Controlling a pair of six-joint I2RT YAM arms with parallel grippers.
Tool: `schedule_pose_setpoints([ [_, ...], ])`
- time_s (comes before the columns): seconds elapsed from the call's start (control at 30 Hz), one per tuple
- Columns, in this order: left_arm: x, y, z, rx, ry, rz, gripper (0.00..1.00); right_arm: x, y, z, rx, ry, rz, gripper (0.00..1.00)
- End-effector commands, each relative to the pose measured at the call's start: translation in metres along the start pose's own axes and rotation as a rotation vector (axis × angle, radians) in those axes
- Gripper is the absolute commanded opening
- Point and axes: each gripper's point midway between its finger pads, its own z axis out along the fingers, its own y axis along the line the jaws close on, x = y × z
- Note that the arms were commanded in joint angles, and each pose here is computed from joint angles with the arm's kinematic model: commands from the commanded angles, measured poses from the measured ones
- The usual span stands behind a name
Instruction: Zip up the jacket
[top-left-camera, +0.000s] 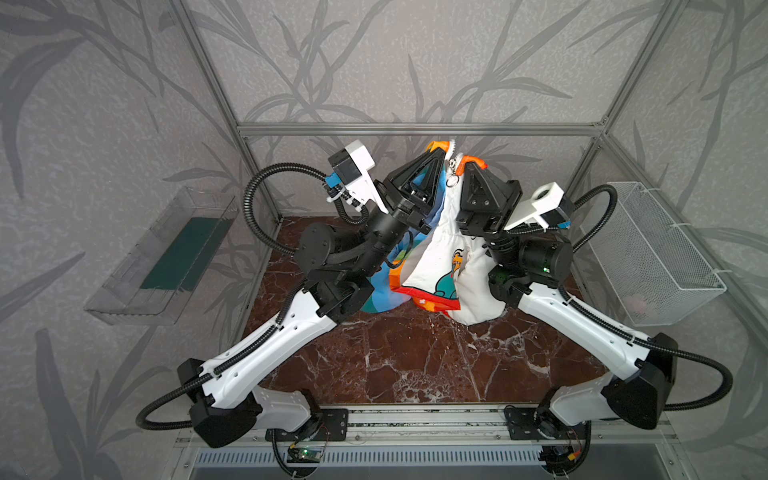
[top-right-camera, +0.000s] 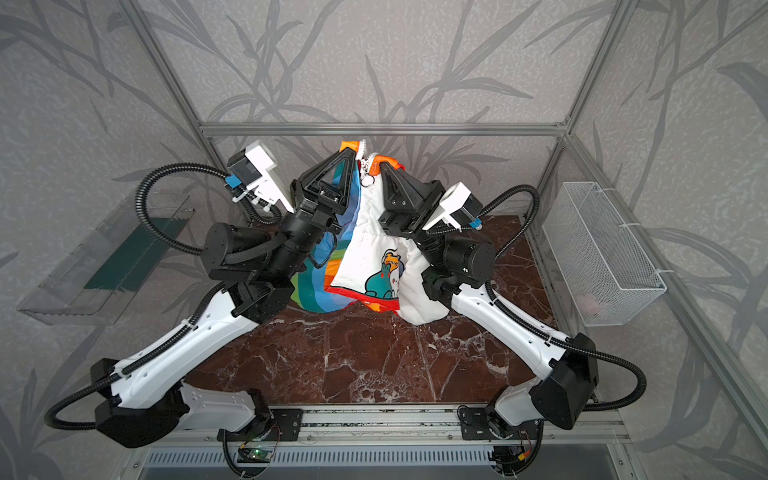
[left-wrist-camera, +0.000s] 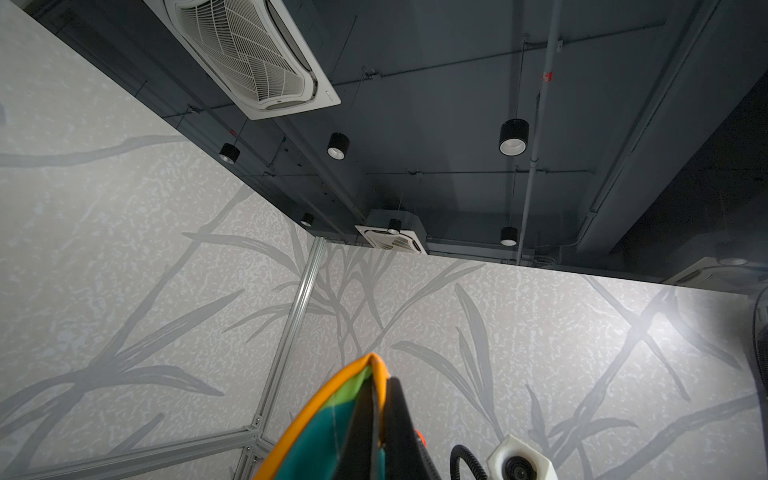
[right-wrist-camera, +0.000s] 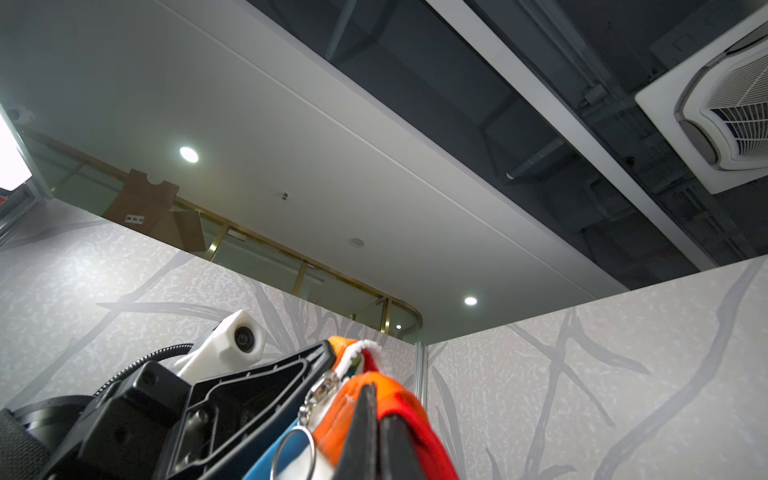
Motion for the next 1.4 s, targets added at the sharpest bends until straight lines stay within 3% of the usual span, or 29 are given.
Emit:
schedule_pose_setpoints([
  [0.0,-0.032,-0.016,-0.004,0.045,-0.080,0.004,0.00,-0.030,0.001,0.002,0.005,-0.076,-0.026,0.00],
  [1.37,-0.009,-0.008,0.001,0.032,-0.042,-0.013,0.00,-0.029,0.000,0.006,0.004,-0.079,-0.020,0.00],
])
